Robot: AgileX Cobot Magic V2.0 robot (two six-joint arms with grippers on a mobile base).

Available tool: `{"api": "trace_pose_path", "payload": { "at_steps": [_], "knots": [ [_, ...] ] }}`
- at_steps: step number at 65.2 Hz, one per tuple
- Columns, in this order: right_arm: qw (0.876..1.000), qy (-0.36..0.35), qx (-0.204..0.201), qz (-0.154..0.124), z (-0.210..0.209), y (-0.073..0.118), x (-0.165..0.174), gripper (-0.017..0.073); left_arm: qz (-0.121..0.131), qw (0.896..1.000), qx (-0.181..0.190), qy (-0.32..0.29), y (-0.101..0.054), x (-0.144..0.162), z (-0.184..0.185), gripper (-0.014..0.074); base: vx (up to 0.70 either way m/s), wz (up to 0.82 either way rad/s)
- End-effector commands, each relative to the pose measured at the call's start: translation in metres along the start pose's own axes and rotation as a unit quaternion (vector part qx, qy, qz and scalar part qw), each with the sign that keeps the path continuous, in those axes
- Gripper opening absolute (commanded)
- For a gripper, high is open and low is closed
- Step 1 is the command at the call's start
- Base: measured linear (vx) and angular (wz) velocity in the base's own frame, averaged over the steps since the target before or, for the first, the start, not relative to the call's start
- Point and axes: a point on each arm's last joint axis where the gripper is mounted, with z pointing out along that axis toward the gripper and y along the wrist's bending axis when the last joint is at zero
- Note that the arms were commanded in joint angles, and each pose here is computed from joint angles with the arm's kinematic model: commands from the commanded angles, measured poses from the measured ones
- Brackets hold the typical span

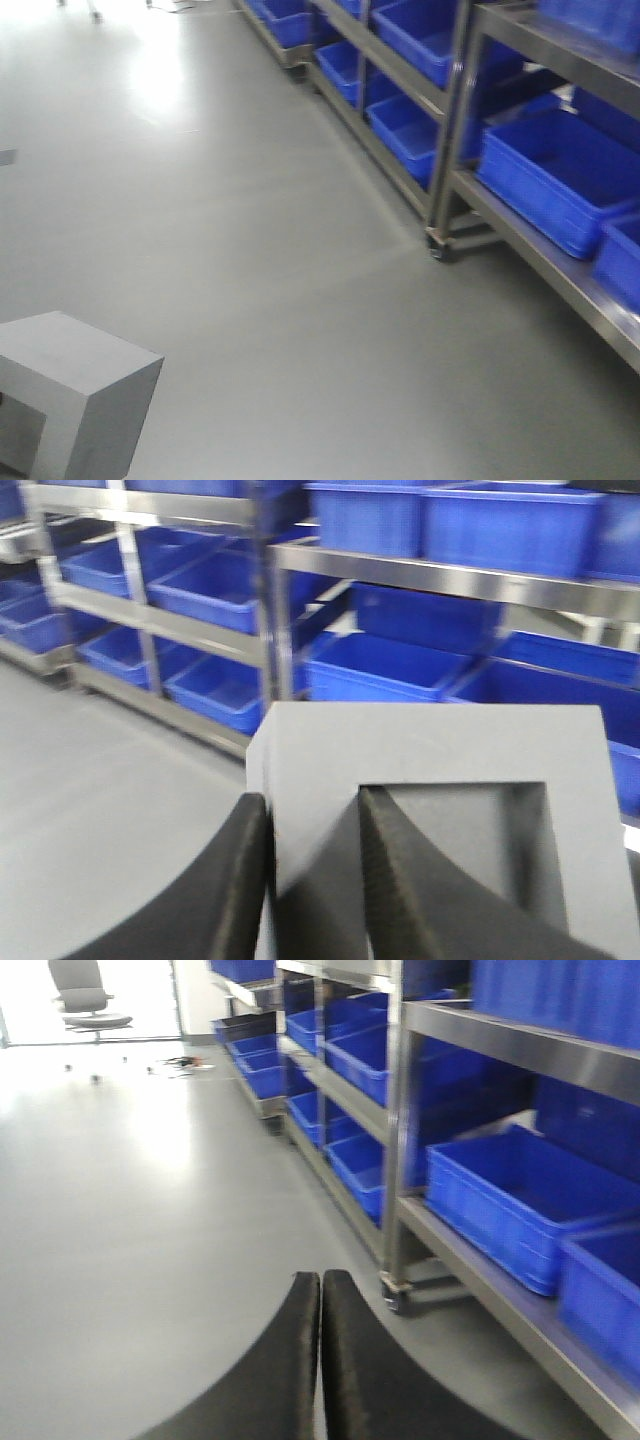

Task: Sort gray base to blue bin
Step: 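Drive down the aisle between blue bin shelves carrying the block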

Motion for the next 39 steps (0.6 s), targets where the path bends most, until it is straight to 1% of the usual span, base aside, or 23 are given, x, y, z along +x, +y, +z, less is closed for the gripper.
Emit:
{"api": "trace_pose_path", "payload": {
  "at_steps": [1, 12, 22, 31, 39],
  "knots": [
    [0.999, -0.036, 0.001, -0.006, -0.0001, 0.0000, -0.0025, -0.0009, -0.009, 0.998, 0.001, -0.063, -0.0005, -0.0186, -0.0026, -0.0006, 0.27, 0.68],
    [0.999, -0.036, 0.001, -0.006, -0.0001, 0.0000, -0.0025, -0.0009, -0.009, 0.998, 0.001, -0.063, -0.0005, -0.0186, -0.0026, -0.0006, 0.28, 0.63],
    [0.999, -0.036, 0.001, -0.006, -0.0001, 0.0000, -0.0025, -0.0009, -0.009, 0.998, 0.001, -0.063, -0.0005, -0.0186, -0.0026, -0.0006, 0.32, 0.49],
    [0.999, -0.036, 0.001, -0.006, -0.0001, 0.0000, -0.0025, -0.0009, -0.009, 0.998, 0.001, -0.063, -0.0005, -0.0186, -0.0026, -0.0006, 0.36, 0.30],
    [0.999, -0.036, 0.001, -0.006, -0.0001, 0.0000, -0.0025, -0.0009, -0.009, 0.998, 0.001, -0.063, -0.0005, -0.0186, -0.0026, -0.0006, 0.39, 0.12]
  ]
}}
